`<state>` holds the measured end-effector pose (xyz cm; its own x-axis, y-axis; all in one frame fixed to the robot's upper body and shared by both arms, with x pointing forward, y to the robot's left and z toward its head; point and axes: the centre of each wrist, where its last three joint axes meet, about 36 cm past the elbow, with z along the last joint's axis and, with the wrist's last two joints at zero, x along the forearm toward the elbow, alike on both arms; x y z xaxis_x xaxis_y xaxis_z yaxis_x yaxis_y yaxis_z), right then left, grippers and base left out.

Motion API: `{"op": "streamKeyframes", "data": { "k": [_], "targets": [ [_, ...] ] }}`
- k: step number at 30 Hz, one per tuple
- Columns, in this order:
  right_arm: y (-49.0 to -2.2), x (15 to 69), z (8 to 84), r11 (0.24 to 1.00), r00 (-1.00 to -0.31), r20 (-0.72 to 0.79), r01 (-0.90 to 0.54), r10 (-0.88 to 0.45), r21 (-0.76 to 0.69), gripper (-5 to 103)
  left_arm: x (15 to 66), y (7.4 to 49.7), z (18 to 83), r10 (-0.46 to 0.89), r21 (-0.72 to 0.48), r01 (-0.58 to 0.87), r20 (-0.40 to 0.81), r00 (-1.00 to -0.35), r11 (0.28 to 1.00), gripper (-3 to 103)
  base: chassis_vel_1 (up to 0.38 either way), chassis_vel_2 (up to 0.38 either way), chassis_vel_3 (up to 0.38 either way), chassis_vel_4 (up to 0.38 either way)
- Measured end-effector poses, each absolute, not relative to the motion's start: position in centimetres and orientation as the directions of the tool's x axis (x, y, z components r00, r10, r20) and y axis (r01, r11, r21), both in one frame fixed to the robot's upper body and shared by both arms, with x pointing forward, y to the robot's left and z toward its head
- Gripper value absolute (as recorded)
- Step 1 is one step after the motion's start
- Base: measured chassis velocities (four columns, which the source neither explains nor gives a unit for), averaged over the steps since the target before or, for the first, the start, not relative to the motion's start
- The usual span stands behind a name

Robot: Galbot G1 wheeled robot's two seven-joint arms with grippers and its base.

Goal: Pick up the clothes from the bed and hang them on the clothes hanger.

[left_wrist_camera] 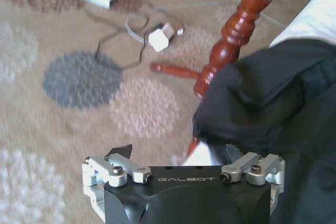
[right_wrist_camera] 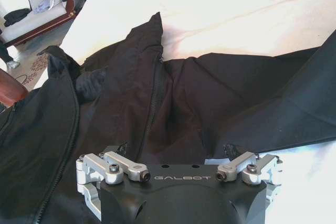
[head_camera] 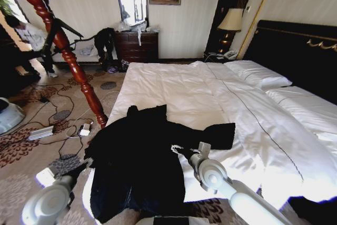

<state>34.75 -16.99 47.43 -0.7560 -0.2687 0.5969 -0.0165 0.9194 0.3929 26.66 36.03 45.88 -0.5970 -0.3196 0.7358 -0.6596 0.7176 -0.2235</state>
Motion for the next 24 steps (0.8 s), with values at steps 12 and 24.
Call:
{"op": "streamKeyframes", "data": {
  "k": [12,24],
  "targets": [
    [-17.1,34.5,47.2,0.921,-0.755,0.601,-0.012,-0.264,0.389,100,28.9,35.8,44.1,-0.218,-0.374,-0.620,0.710,-0.670,0.689,103,0.000,0.000,0.000,0.000],
    [-17.8,33.7,46.7,0.930,-0.756,0.611,0.007,-0.235,0.367,100,30.0,35.4,43.4,-0.227,-0.396,-0.620,0.689,-0.689,0.678,67,0.000,0.000,0.000,0.000]
  ]
}}
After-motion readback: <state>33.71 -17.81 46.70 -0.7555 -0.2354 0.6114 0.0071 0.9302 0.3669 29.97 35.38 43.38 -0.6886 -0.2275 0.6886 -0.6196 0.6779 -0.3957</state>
